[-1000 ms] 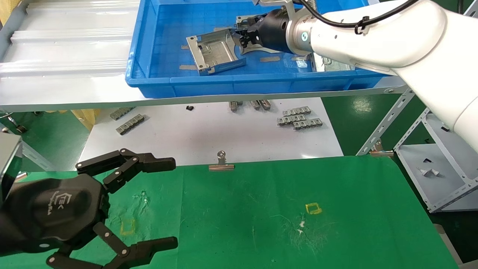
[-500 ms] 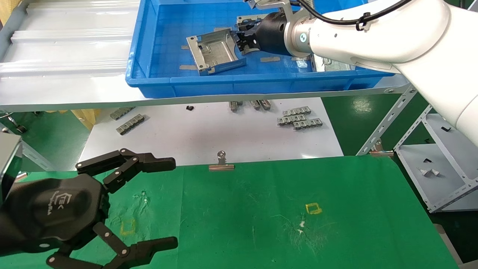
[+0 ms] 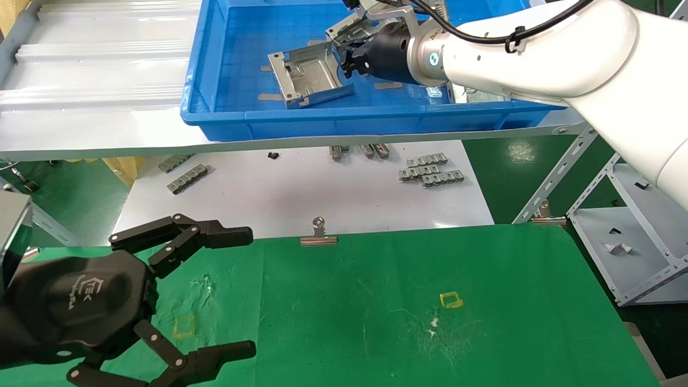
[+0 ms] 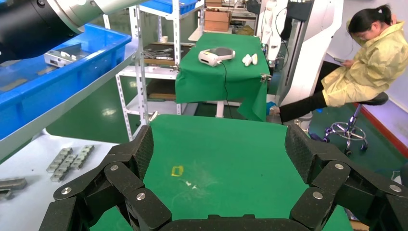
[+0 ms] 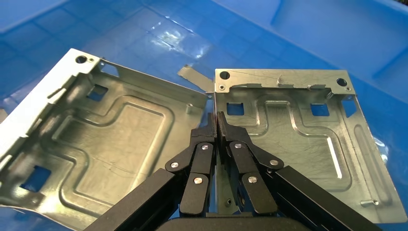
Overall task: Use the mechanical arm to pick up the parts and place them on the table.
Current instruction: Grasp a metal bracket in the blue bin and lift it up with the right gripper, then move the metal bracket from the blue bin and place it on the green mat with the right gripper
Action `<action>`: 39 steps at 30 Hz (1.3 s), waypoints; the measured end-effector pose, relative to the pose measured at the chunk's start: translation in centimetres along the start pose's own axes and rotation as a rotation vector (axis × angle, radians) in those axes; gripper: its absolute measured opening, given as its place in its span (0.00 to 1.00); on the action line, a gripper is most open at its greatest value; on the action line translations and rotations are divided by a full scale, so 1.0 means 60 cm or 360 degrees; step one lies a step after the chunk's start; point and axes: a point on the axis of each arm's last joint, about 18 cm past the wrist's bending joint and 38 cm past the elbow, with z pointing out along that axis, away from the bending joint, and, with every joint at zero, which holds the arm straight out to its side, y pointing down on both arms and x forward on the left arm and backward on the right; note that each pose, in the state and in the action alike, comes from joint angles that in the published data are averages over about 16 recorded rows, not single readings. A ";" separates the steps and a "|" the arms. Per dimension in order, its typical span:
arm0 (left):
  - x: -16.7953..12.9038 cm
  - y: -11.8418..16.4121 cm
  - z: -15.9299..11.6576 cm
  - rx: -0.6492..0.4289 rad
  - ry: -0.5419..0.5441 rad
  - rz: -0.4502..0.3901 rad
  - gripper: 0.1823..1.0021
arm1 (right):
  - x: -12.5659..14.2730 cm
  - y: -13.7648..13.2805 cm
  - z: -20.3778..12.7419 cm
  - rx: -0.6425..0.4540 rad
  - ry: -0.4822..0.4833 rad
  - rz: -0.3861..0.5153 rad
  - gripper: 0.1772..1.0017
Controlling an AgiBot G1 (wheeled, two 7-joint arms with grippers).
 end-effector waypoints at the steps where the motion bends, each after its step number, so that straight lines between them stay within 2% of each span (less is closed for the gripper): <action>1: 0.000 0.000 0.000 0.0000 0.0000 0.0000 1.00 | 0.001 -0.005 -0.002 0.0010 -0.0005 -0.0005 0.05; 9: 0.000 0.000 0.000 0.0000 0.0000 0.0000 1.00 | 0.017 -0.049 -0.055 0.0108 -0.0131 -0.0093 0.02; 14: 0.000 0.000 0.000 0.0000 0.0000 0.0000 1.00 | 0.029 -0.059 -0.124 0.0175 -0.0292 -0.0215 0.02; 18: 0.000 0.000 0.000 0.0000 0.0000 0.0000 1.00 | 0.037 -0.044 -0.194 0.0218 -0.0443 -0.0340 0.02; 23: 0.000 0.000 0.000 0.0000 0.0000 0.0000 1.00 | 0.038 -0.001 -0.285 0.0249 -0.0642 -0.0492 0.02; 30: 0.000 0.000 0.000 0.0000 0.0000 0.0000 1.00 | 0.032 0.092 -0.390 0.0199 -0.0880 -0.0629 0.02; 35: 0.000 0.000 0.000 0.0000 0.0000 0.0000 1.00 | 0.025 0.168 -0.437 0.0117 -0.1015 -0.0673 0.02; 39: 0.000 0.000 0.000 0.0000 0.0000 0.0000 1.00 | 0.021 0.234 -0.453 0.0029 -0.1079 -0.0683 0.02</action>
